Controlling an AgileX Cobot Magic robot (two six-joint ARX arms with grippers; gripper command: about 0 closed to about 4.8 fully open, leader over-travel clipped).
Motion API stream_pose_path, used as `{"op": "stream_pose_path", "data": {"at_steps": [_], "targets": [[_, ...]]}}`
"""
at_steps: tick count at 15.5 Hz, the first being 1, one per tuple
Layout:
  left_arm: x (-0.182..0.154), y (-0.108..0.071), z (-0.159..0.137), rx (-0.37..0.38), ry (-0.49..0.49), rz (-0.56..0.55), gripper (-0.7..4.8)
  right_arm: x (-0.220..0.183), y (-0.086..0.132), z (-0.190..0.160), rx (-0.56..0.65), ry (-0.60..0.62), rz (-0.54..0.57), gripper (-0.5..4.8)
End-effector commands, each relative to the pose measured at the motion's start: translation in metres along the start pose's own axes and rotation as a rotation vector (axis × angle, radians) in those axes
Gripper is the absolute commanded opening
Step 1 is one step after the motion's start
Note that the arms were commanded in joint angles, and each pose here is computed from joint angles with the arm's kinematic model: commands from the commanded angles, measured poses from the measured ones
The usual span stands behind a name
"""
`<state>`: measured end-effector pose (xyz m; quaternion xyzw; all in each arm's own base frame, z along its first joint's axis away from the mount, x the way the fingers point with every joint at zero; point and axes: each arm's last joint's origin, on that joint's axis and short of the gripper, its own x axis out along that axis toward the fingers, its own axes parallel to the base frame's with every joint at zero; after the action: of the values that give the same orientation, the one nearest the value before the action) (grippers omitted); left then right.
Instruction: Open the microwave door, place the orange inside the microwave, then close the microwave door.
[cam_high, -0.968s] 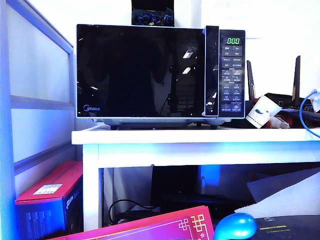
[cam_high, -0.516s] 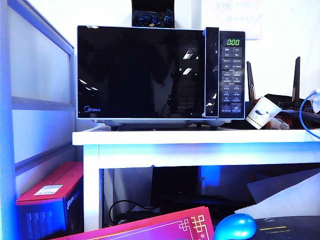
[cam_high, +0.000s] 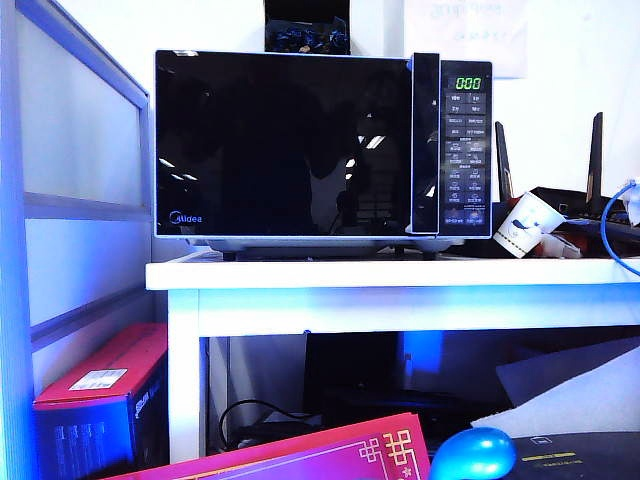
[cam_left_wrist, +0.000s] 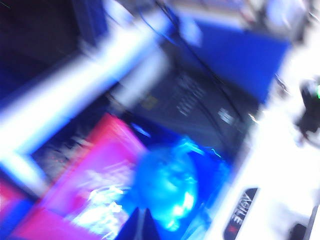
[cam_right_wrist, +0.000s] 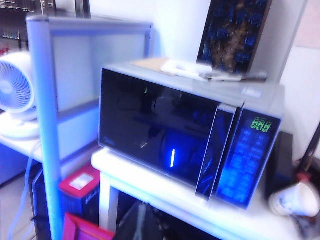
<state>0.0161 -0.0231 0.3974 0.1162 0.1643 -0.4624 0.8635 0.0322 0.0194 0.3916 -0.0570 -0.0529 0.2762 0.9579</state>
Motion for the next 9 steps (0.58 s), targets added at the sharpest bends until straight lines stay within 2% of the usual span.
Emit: {"op": "stream_pose_path", "data": {"at_steps": [1, 4, 5, 9], "targets": [[0.067, 0.006, -0.029, 0.015, -0.086, -0.031, -0.06, 0.014, 0.007, -0.066, 0.014, 0.029, 0.009, -0.01], [0.125, 0.010, -0.076, 0.013, -0.098, -0.030, -0.06, 0.023, 0.013, -0.118, 0.077, 0.102, 0.015, -0.01], [0.145, 0.010, -0.101, 0.010, -0.098, -0.031, -0.06, 0.026, 0.015, -0.136, 0.094, 0.110, 0.014, -0.01], [0.177, 0.008, -0.166, 0.005, -0.070, -0.031, -0.06, 0.032, 0.021, -0.183, 0.178, 0.184, 0.011, -0.01]]}}
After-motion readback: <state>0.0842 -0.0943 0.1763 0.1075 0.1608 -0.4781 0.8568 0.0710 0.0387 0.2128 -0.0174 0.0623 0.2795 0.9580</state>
